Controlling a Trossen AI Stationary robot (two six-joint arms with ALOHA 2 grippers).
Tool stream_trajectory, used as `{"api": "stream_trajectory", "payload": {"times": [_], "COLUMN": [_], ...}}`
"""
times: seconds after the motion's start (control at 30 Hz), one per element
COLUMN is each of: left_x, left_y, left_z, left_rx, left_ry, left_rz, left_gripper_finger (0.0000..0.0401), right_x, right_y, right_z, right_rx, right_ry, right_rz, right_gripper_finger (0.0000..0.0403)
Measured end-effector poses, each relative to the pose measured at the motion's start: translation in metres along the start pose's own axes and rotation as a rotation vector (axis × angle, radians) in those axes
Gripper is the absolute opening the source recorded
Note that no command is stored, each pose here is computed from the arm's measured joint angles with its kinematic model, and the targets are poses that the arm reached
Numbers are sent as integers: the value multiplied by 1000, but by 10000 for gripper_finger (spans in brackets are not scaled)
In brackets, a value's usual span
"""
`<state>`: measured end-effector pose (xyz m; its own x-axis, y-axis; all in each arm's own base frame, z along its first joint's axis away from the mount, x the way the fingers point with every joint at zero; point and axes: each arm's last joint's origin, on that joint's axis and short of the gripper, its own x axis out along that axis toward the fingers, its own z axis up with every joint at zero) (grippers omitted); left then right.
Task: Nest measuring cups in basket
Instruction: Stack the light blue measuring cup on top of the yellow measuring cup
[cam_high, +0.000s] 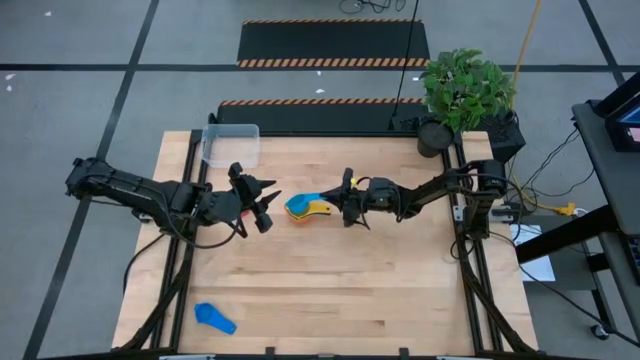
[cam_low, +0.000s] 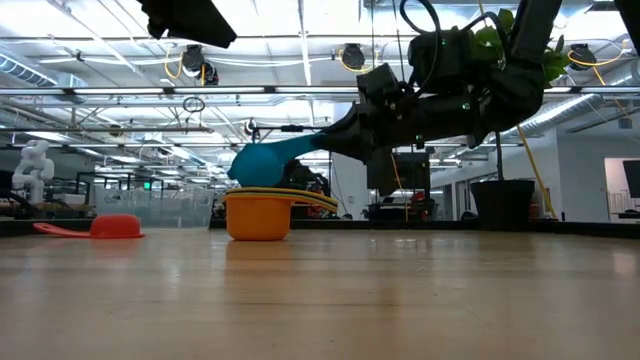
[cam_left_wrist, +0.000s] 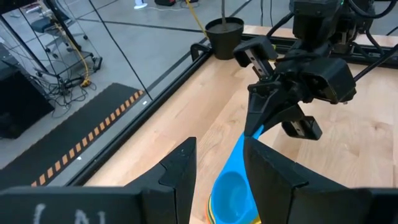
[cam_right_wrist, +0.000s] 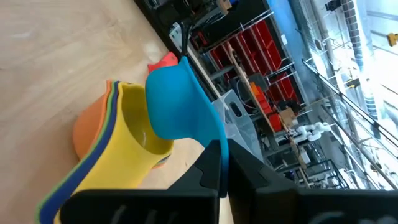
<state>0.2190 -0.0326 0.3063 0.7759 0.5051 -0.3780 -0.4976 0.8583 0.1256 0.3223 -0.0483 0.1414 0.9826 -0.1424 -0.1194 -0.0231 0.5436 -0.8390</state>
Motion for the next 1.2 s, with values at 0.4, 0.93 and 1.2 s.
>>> {"api": "stream_trajectory", "payload": {"times": [0.4, 0.93, 1.2], "left_x": [0, 0, 0], "left_y": [0, 0, 0], "left_z": [0, 0, 0], "left_rx": [1, 1, 1], "left_ry": [-1, 0, 1], "left_rz": [0, -4, -5], "left_gripper_finger": [136, 136, 136], "right_x": [0, 0, 0], "right_y": [-1, 3, 3], "right_z": [-5, -6, -6], "right_rx": [40, 30, 99], "right_ry": [22, 16, 6], "right_rz": [11, 57, 74], "right_gripper_finger": [0, 56, 101]}}
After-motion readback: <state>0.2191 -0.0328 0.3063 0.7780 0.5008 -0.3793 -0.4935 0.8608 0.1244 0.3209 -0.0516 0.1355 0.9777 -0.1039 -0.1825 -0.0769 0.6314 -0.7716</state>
